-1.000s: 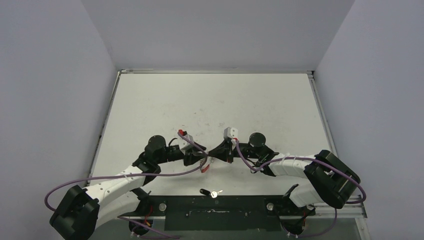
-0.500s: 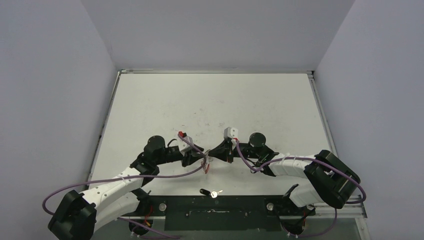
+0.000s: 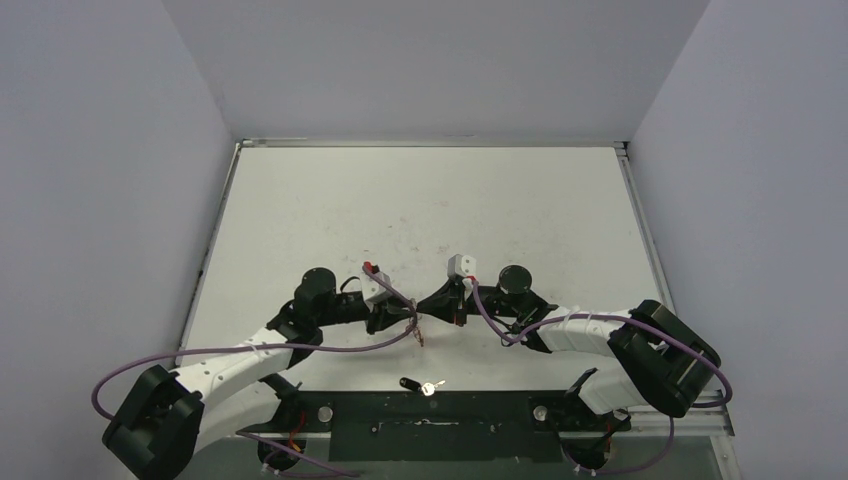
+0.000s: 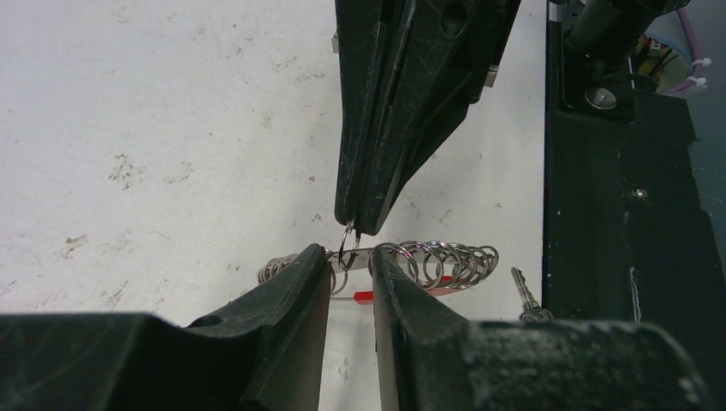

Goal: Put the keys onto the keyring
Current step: Adjust the keyring, then move the key to the center of the board.

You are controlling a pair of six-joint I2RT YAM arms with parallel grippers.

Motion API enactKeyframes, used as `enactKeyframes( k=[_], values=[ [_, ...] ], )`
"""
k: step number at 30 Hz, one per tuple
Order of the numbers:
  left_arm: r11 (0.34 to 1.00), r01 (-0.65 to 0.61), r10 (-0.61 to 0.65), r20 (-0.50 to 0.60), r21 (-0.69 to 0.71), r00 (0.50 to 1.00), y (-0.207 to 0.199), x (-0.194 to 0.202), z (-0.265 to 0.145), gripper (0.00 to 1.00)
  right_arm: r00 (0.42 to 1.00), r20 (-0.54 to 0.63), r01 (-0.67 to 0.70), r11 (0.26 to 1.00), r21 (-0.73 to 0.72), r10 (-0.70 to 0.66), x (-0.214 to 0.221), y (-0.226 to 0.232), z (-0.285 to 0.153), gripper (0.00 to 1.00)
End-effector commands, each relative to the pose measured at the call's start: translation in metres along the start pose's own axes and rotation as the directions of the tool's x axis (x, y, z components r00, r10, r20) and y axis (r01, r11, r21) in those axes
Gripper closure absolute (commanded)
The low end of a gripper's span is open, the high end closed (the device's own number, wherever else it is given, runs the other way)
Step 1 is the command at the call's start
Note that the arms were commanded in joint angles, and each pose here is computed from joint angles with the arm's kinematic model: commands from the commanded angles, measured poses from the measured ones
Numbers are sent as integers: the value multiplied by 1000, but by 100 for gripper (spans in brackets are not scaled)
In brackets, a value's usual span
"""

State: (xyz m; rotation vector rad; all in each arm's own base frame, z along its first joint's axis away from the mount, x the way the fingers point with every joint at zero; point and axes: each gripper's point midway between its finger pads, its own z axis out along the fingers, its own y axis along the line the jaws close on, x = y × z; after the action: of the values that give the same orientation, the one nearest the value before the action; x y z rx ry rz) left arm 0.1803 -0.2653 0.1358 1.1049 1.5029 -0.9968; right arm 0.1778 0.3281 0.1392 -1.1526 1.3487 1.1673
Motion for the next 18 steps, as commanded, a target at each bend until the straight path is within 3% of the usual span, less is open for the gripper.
enactKeyframes(
  k=[1, 7, 10, 13, 14, 18],
  values=[
    [998, -66, 63, 93, 22, 994, 2, -37, 5, 77, 993, 85, 79, 996, -31, -77, -27, 4, 4, 100],
    [998, -62, 59, 91, 30, 994, 2, -35, 6, 86, 993, 84, 79, 996, -31, -76, -27, 4, 4, 100],
    [999, -46, 44, 94, 15, 995, 4, -37, 7, 99, 994, 72, 78, 996, -31, -76, -24, 3, 4, 100],
    [1000, -25, 24, 97, 1, 995, 7, -39, 6, 100, 995, 58, 77, 997, -26, -75, -22, 3, 3, 100],
    [1000, -19, 19, 95, -5, 995, 7, -38, 6, 100, 996, 53, 76, 997, -20, -75, -21, 2, 2, 95],
    [998, -4, 9, 87, -61, 996, 13, -39, 1, 100, 996, 41, 77, 996, 34, -78, -26, -3, -4, 48]
  ],
)
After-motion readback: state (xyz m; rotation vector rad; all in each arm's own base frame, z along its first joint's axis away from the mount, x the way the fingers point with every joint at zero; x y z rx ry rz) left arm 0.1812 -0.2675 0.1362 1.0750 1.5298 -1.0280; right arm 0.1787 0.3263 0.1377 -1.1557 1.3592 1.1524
